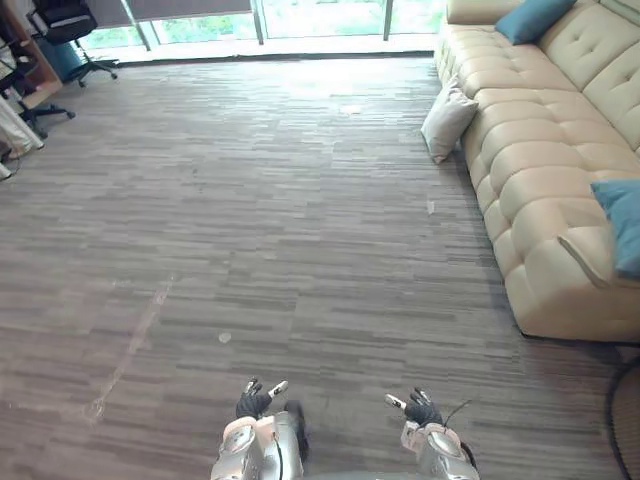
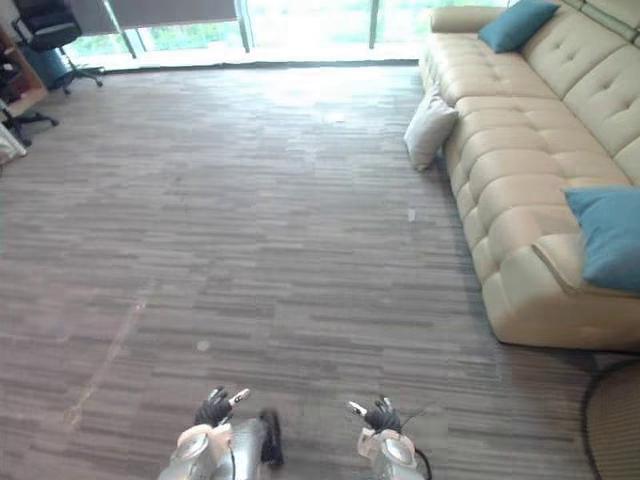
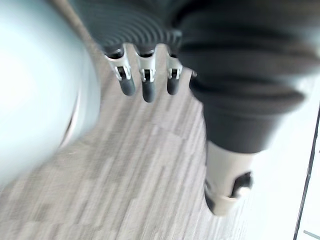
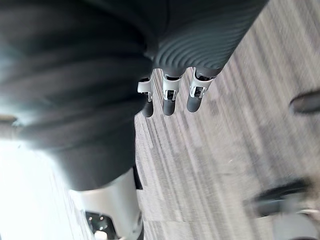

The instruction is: Pick up cushions and gather them together orderly.

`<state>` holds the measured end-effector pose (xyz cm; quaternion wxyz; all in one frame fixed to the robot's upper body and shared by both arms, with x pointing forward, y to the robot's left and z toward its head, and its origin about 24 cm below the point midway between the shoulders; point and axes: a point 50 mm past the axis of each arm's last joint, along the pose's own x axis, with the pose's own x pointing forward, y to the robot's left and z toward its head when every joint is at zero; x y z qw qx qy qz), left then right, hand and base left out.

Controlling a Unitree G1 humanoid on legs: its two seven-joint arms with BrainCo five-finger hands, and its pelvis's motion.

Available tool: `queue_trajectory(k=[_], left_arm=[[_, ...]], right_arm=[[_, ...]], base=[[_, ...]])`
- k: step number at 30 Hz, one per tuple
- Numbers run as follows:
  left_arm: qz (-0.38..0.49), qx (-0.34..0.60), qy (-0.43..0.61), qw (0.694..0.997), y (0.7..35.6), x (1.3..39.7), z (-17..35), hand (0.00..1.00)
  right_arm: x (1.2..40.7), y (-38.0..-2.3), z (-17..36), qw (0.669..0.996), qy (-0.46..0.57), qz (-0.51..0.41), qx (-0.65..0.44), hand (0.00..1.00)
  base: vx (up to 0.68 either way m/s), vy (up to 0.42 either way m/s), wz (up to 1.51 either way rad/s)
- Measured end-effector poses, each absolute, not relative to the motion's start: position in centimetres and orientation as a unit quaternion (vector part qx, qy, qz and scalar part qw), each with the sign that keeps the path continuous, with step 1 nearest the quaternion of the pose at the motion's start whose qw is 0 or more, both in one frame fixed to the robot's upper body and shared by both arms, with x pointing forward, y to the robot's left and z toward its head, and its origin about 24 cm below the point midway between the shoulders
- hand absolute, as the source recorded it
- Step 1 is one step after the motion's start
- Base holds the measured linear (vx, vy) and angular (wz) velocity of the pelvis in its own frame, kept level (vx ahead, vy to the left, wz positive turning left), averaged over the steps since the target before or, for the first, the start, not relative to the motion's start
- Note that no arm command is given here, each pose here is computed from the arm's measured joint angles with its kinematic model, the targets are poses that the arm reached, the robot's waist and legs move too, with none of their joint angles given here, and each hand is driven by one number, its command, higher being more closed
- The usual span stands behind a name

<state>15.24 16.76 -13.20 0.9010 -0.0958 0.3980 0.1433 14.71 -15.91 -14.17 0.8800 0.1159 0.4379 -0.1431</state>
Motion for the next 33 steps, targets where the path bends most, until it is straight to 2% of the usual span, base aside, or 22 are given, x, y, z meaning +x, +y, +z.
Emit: queue_trajectory(k=[4, 9, 19, 25, 33], left_arm=[[0.133, -0.087, 0.405, 0.900, 16.7, 15.4, -13.3, 0.00], [0.120, -0.082, 0.418, 0.897, 16.1, 15.4, -13.6, 0.00], [0.112, -0.090, 0.434, 0.889, 14.9, 15.6, -14.0, 0.00], [0.167, -0.109, 0.407, 0.891, 17.0, 14.5, -13.5, 0.00], [0.192, -0.109, 0.409, 0.885, 18.1, 13.7, -13.7, 0.00]], right_arm=[[13.0, -16.3, -14.7, 0.869, 0.454, -0.157, 0.117, 0.00], [14.1, -16.4, -13.8, 0.888, 0.419, -0.150, 0.115, 0.00], [15.5, -18.7, -13.3, 0.893, 0.402, -0.172, 0.103, 0.00], [16.3, -15.2, -13.3, 0.897, 0.412, -0.117, 0.109, 0.00], [14.9, -15.9, -14.2, 0.881, 0.443, -0.130, 0.101, 0.00]], base=[[0.69, 0.302, -0.18], [0.48, 0.145, -0.19], [0.69, -0.088, 0.24], [0.53, -0.037, -0.48], [0.59, 0.214, -0.50]])
